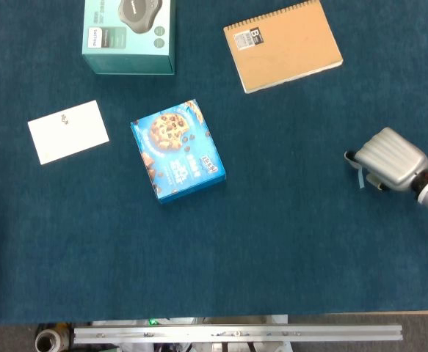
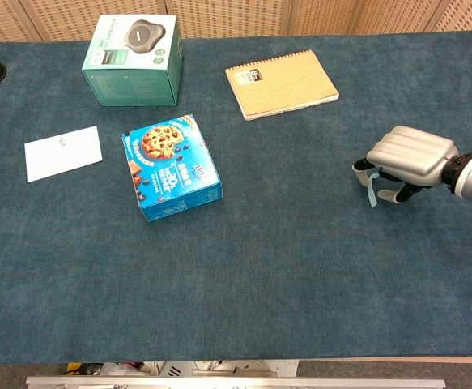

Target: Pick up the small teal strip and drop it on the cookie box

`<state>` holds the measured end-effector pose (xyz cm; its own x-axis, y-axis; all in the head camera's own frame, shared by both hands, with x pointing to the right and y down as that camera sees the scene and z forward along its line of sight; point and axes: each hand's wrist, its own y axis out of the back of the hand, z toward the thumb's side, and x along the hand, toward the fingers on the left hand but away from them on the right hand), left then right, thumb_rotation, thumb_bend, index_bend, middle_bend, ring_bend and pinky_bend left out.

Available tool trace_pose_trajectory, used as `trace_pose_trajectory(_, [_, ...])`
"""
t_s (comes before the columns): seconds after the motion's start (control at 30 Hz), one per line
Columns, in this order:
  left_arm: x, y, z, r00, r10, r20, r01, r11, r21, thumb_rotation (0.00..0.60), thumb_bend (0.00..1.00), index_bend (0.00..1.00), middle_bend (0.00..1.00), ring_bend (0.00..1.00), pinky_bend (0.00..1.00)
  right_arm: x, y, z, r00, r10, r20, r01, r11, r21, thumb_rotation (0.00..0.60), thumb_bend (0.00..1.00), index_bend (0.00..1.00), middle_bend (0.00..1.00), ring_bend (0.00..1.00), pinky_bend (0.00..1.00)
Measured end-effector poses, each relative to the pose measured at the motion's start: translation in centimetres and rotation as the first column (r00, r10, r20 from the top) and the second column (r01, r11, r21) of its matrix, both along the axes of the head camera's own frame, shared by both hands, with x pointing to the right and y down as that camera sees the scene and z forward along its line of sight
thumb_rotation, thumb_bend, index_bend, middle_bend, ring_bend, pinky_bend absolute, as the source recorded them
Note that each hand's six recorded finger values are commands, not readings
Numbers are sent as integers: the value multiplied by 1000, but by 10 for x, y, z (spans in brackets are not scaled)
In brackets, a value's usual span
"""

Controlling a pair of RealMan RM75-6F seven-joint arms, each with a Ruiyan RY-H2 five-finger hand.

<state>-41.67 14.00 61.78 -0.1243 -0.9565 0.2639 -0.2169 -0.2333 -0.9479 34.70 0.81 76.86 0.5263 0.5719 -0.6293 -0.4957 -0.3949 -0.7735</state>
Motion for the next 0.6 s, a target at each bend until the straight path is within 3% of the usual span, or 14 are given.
trace_pose_trajectory(0.6, [-3, 2, 1, 1000, -10, 3, 10, 1000, -8, 600, 345, 118, 217, 184, 246, -3, 0, 4, 1000, 6, -8, -6, 1000, -7, 600, 291, 572, 1000, 1000, 1000])
